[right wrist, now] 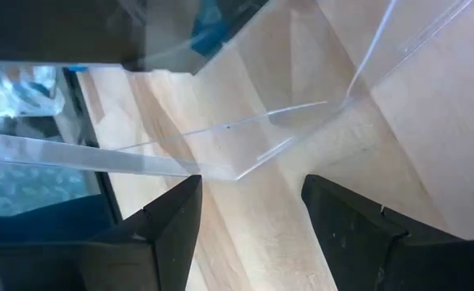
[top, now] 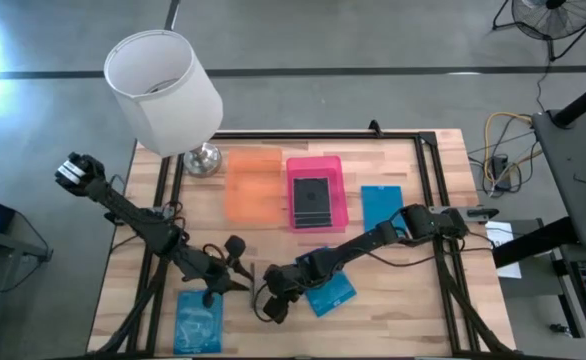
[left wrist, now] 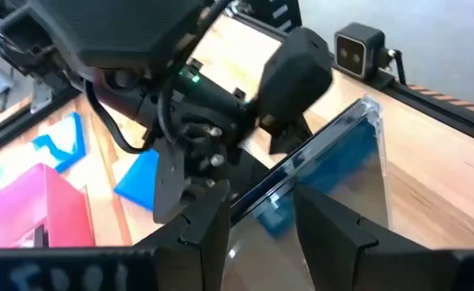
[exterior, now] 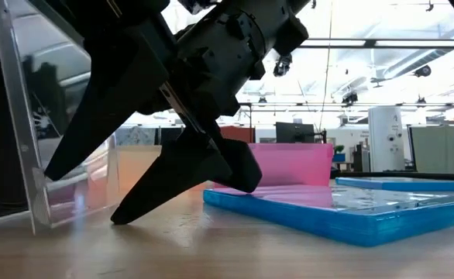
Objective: Pick & place jewel cases by type
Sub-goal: Put the black CD case into the pink bin
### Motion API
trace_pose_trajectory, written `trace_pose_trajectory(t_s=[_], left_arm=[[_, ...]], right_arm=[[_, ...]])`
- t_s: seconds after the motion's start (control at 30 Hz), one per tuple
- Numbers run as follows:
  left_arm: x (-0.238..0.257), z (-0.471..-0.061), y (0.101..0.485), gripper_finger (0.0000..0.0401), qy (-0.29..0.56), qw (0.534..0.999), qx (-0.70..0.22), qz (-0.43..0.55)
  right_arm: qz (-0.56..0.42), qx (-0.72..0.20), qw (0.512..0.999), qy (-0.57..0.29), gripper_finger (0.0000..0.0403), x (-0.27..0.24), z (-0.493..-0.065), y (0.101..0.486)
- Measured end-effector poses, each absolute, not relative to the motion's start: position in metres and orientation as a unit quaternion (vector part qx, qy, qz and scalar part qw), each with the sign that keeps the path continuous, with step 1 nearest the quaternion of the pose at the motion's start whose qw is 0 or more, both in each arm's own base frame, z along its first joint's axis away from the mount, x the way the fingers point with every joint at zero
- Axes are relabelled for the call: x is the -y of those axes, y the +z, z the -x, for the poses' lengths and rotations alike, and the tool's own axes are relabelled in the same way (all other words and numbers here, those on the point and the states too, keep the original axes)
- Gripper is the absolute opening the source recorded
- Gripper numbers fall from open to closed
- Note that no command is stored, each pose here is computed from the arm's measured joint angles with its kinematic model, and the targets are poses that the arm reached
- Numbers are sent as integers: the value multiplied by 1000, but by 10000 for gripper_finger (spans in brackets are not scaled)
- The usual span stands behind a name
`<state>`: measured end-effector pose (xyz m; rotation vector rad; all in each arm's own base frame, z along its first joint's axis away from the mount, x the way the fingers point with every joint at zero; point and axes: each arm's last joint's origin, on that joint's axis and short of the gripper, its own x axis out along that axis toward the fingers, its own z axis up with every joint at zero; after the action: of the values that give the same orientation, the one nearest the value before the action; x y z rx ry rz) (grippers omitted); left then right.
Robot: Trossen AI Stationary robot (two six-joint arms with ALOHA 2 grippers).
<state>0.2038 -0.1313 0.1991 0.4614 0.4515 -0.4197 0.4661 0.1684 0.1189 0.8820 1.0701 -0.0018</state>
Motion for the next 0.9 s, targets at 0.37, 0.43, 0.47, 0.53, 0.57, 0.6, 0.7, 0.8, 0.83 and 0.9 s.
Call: trace_pose_trajectory(t_s=[0.37, 0.43, 0.47, 0.53, 0.57, 0.6, 0.7, 0.8, 0.83, 0.9], left_arm=[[132, -208, 207, 120, -179, 931, -198, -250], [133, -210, 212, 120, -169, 933, -192, -254], [133, -211, 214, 120, -161, 933, -193, -256], [133, -212, 217, 120, -153, 934, -195, -259], [133, -212, 217, 120, -150, 932, -199, -261], [133, -212, 216, 120, -151, 930, -207, -265], [132, -211, 217, 120, -151, 923, -226, -272], [132, -211, 218, 120, -151, 920, -234, -274], [132, -211, 217, 120, -151, 920, -235, -275], [132, -211, 217, 120, -150, 920, -235, -275]], right_arm=[[-438, -458, 773, 30, 219, -168, -475, 123], [-438, -456, 774, 27, 219, -168, -475, 123], [-438, -456, 775, 26, 219, -168, -475, 122], [-434, -455, 777, 23, 219, -167, -475, 122], [-435, -455, 777, 23, 219, -166, -476, 122], [-433, -453, 779, 24, 219, -166, -476, 122], [-430, -449, 782, 28, 219, -166, -477, 124], [-431, -449, 783, 27, 219, -166, -477, 124], [-431, -448, 783, 27, 219, -166, -477, 124], [-431, -448, 783, 28, 219, -166, -477, 124]])
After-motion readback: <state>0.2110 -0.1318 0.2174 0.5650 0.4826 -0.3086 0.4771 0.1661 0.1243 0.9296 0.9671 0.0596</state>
